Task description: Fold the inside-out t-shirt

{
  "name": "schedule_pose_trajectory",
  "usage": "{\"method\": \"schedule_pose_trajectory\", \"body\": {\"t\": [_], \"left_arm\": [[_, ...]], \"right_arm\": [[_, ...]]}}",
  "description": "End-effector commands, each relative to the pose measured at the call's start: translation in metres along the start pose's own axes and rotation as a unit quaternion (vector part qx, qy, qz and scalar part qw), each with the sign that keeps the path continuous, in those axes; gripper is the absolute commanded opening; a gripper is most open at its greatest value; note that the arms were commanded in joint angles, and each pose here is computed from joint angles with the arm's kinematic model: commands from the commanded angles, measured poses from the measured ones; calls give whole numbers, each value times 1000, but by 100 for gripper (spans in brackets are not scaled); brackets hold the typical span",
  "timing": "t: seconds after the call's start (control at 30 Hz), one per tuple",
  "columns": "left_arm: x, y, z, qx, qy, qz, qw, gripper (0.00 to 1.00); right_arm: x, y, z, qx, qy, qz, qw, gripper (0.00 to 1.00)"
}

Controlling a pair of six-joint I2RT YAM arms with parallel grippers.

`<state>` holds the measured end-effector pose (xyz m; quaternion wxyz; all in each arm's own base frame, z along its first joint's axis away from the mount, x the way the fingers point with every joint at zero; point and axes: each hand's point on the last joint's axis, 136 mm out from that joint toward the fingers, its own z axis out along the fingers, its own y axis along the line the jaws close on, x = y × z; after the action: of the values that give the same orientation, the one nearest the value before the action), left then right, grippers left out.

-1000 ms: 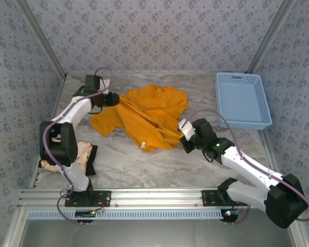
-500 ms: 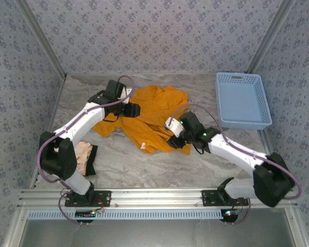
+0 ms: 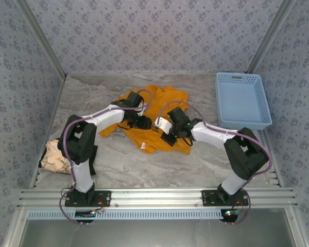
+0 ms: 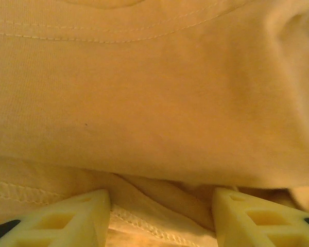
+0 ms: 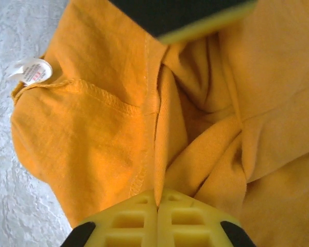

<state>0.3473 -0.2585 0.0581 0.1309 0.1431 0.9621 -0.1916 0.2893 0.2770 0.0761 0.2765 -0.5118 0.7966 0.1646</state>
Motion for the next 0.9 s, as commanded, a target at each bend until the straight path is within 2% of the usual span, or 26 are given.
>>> {"method": "schedule_pose_trajectory", "body": {"t": [0.0,0.1,0.17,0.2,0.27,0.33,0.43,0.53,0.57,0.63,0.73,0.77,0.87], "left_arm": [[-31,-6,-16,0,-36,26,999,54],[-48,-15,-35,13,-59,44,997,53],[-58,-15,-51,14,-82,48,995,48],[-59,-16,-57,17,-90,48,995,39],[-60,-14,-71,22,-110,46,993,13],[-53,-10,-81,24,-129,39,991,0],[-36,4,-94,9,-164,23,986,0],[-8,20,-96,9,-169,-12,986,15],[0,23,-96,15,-166,-25,986,17],[12,23,-97,26,-159,-36,986,22],[23,11,-100,52,-149,-31,987,27],[26,2,-100,66,-144,-24,987,29],[39,-40,-97,124,-120,13,985,33]], "right_arm": [[-52,0,-48,10,-88,-45,995,0],[-91,-6,-101,44,-165,-64,983,0],[-113,-12,-141,67,-213,-68,972,0],[-121,-13,-157,71,-229,-71,968,0],[-130,-12,-183,80,-243,-83,963,0],[-125,-8,-188,78,-224,-95,967,0],[-86,6,-155,67,-141,-107,982,0],[-37,43,-112,28,-62,-125,990,4],[-22,56,-102,9,-41,-123,992,6],[0,82,-93,-51,-13,-110,993,17],[21,97,-97,-85,21,-93,992,42],[24,96,-102,-85,27,-92,992,46],[19,83,-113,-64,26,-87,994,48]]}}
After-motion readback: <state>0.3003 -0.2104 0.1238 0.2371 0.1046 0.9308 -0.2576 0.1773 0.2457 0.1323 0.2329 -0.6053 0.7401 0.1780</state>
